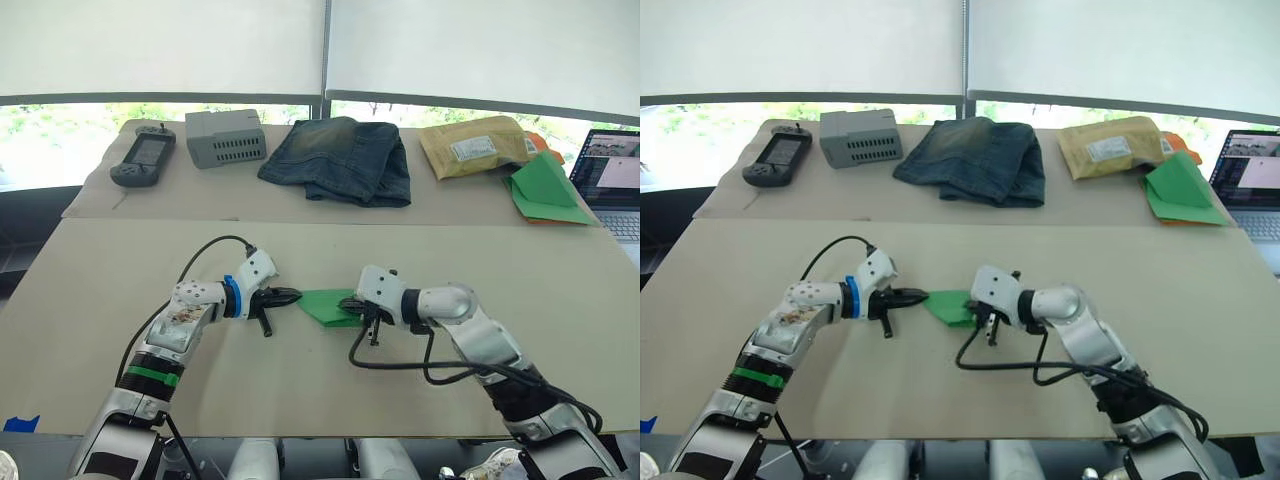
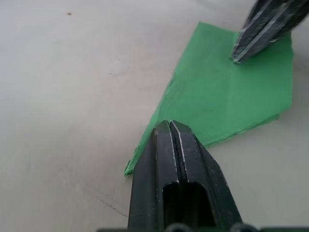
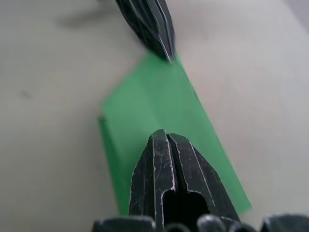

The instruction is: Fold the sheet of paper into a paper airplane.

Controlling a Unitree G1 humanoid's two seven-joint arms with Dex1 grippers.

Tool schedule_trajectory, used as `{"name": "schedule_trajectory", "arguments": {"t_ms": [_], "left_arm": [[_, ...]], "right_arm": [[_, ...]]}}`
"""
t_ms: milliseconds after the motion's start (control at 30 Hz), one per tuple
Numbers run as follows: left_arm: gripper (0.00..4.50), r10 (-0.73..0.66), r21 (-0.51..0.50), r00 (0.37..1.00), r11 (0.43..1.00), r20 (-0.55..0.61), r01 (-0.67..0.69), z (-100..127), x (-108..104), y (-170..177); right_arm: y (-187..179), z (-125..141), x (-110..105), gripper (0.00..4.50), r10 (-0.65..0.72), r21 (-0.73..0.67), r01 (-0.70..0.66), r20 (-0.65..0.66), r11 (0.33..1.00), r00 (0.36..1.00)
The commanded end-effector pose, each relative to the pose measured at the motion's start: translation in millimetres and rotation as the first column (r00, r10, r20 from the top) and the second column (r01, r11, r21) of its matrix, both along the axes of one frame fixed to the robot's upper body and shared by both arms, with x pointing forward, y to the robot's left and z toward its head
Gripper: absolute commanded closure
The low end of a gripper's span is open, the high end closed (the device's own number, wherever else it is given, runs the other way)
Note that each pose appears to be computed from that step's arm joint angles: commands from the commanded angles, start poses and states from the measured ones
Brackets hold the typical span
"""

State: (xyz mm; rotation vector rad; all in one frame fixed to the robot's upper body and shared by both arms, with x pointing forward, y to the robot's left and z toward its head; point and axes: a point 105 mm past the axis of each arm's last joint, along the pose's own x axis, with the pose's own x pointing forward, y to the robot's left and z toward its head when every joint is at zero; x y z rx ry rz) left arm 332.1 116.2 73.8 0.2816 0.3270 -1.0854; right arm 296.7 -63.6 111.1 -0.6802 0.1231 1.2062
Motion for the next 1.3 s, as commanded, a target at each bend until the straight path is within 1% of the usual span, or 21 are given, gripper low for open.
{"name": "schedule_trajectory", "arguments": {"t_ms": [33, 67, 100, 200, 267, 300, 367, 467, 633, 700, 800, 867, 967, 1000, 1133, 1233, 1300], "left_arm": [[4.5, 0.002, 0.055, 0.998, 0.998, -0.065, 0.002, -19.9, -7.2, 6.5], [4.5, 0.001, 0.056, 0.998, 0.998, -0.066, 0.003, -20.2, -6.8, 6.2], [4.5, 0.0, 0.056, 0.998, 0.998, -0.064, 0.004, -20.5, -6.1, 5.6], [4.5, -0.011, 0.055, 0.998, 0.998, -0.058, 0.015, -20.0, -4.7, 1.7], [4.5, -0.02, 0.055, 0.998, 0.998, -0.057, 0.024, -20.0, -5.2, -0.3], [4.5, -0.026, 0.055, 0.998, 0.998, -0.057, 0.029, -20.1, -5.6, -1.6], [4.5, -0.035, 0.057, 0.998, 0.998, -0.056, 0.038, -20.8, -6.2, -3.9], [4.5, -0.043, 0.058, 0.998, 0.997, -0.055, 0.046, -21.6, -6.5, -6.3], [4.5, -0.049, 0.056, 0.997, 0.997, -0.052, 0.052, -21.1, -6.3, -9.6], [4.5, -0.05, 0.054, 0.998, 0.997, -0.048, 0.052, -20.1, -5.7, -10.7], [4.5, -0.052, 0.053, 0.998, 0.997, -0.042, 0.054, -19.4, -5.5, -12.1], [4.5, -0.059, 0.05, 0.997, 0.997, -0.041, 0.061, -19.5, -6.3, -14.4], [4.5, -0.072, 0.042, 0.997, 0.996, -0.04, 0.074, -19.3, -7.2, -20.5], [4.5, -0.075, 0.038, 0.996, 0.996, -0.041, 0.077, -19.6, -7.3, -22.7], [4.5, -0.078, 0.038, 0.996, 0.996, -0.037, 0.08, -20.8, -5.9, -27.5], [4.5, -0.076, 0.035, 0.997, 0.996, -0.03, 0.077, -19.8, -4.5, -29.3], [4.5, -0.071, 0.033, 0.997, 0.997, -0.027, 0.071, -20.3, -4.1, -29.5]], "right_arm": [[-3.7, 26.4, -21.1, 4.47, 0.119, -0.003, -0.12, 0.114, 0.993, 0.986], [-4.9, 27.1, -22.7, 4.47, 0.122, -0.003, -0.123, 0.133, 0.992, 0.984], [-6.9, 24.9, -26.0, 3.89, 0.134, -0.012, -0.134, 0.135, 0.991, 0.982], [-16.4, 20.4, -23.4, 2.89, 0.127, -0.06, -0.117, 0.197, 0.991, 0.972], [-23.7, 18.9, -16.3, 2.26, 0.108, -0.109, -0.082, 0.261, 0.991, 0.959], [-26.8, 16.7, -14.5, 1.82, 0.11, -0.131, -0.076, 0.275, 0.988, 0.955], [-31.0, 16.4, -8.9, 1.19, 0.081, -0.125, -0.046, 0.289, 0.991, 0.954], [-32.8, 13.6, -2.9, 1.19, 0.052, -0.11, -0.021, 0.285, 0.994, 0.957], [-29.8, 10.4, -0.1, 1.19, 0.022, -0.044, -0.012, 0.229, 0.999, 0.973], [-29.0, 10.5, 1.2, 1.69, 0.018, -0.028, -0.012, 0.212, 1.0, 0.977], [-29.6, 10.3, 2.5, 2.63, 0.018, -0.009, -0.017, 0.163, 1.0, 0.986], [-31.2, 12.6, 6.8, 3.38, -0.003, 0.022, 0.001, 0.118, 1.0, 0.993], [-33.7, 14.9, 11.8, 4.21, -0.001, 0.048, 0.0, 0.034, 0.999, 0.999], [-35.6, 12.8, 12.7, 4.38, 0.013, 0.033, -0.013, -0.001, 0.999, 1.0], [-39.6, 5.8, 13.3, 4.38, 0.062, 0.002, -0.062, -0.145, 0.998, 0.987], [-40.8, 3.6, 17.9, 4.38, 0.074, 0.02, -0.071, -0.266, 0.997, 0.961], [-44.1, -0.2, 26.1, 4.38, 0.053, 0.017, -0.05, -0.317, 0.999, 0.947]]}}
